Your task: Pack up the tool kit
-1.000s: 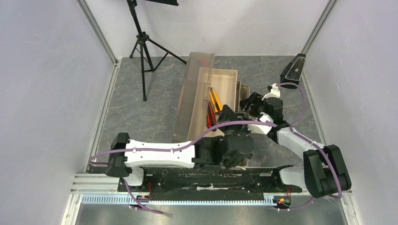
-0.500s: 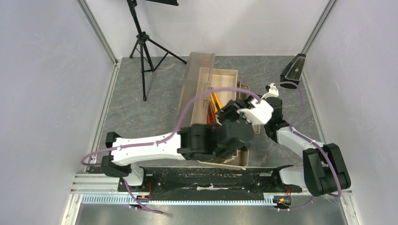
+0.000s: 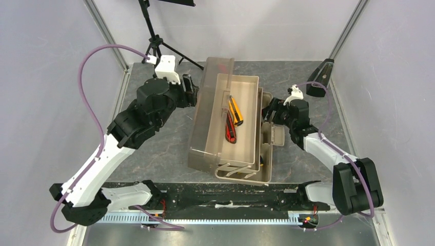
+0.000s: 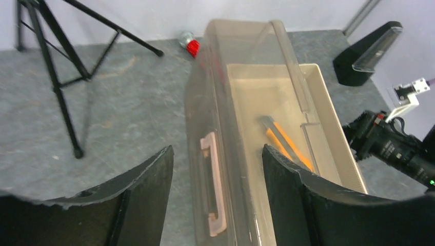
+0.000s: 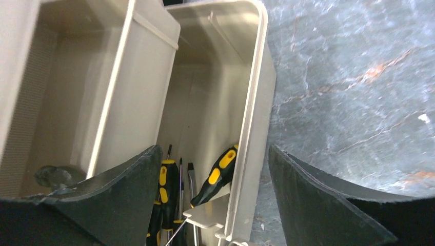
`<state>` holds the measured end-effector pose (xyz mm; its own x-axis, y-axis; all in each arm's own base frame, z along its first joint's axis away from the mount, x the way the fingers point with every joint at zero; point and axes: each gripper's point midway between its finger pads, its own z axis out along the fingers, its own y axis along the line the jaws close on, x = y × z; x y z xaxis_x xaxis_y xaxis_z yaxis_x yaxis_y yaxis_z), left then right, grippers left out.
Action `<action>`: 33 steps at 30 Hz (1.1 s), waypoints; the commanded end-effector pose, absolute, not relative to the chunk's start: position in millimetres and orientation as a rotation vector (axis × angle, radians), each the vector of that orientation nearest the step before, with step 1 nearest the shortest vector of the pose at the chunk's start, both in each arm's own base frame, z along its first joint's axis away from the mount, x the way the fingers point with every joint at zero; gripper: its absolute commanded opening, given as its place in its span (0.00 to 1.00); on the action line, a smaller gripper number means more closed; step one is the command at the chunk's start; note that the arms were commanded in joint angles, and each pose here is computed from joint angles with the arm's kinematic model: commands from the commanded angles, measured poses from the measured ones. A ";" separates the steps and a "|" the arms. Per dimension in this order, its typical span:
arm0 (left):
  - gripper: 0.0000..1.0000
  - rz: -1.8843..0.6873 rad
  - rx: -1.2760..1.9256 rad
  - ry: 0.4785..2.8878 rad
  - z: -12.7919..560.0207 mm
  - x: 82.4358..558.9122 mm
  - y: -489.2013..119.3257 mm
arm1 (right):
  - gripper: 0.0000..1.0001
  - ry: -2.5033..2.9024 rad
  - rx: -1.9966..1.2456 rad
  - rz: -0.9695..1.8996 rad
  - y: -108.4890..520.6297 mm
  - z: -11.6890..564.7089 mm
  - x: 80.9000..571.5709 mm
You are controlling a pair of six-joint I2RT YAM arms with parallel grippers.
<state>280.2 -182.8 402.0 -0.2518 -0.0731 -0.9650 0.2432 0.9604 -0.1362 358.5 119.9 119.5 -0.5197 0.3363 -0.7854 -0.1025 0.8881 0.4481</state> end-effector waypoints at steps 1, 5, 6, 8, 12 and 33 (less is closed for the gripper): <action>0.71 -0.602 0.081 1.908 362.5 284.9 -219.7 | 0.79 1.918 0.104 0.492 112.7 182.0 378.8; 0.73 -0.739 0.065 1.948 341.7 288.0 -235.8 | 0.81 1.897 0.168 0.344 85.7 196.3 380.3; 0.73 -0.769 0.070 1.955 339.4 287.4 -241.2 | 0.81 1.898 0.190 0.305 78.2 196.1 378.6; 0.73 -0.828 0.086 1.968 335.9 285.9 -252.1 | 0.82 1.895 0.241 0.231 63.5 194.2 374.3; 0.72 -0.985 0.130 1.977 337.2 278.7 -277.2 | 0.83 1.885 0.323 0.161 45.5 186.6 363.9; 0.72 -1.062 0.236 2.034 323.4 265.1 -314.8 | 0.85 1.830 0.359 0.053 20.0 202.8 348.3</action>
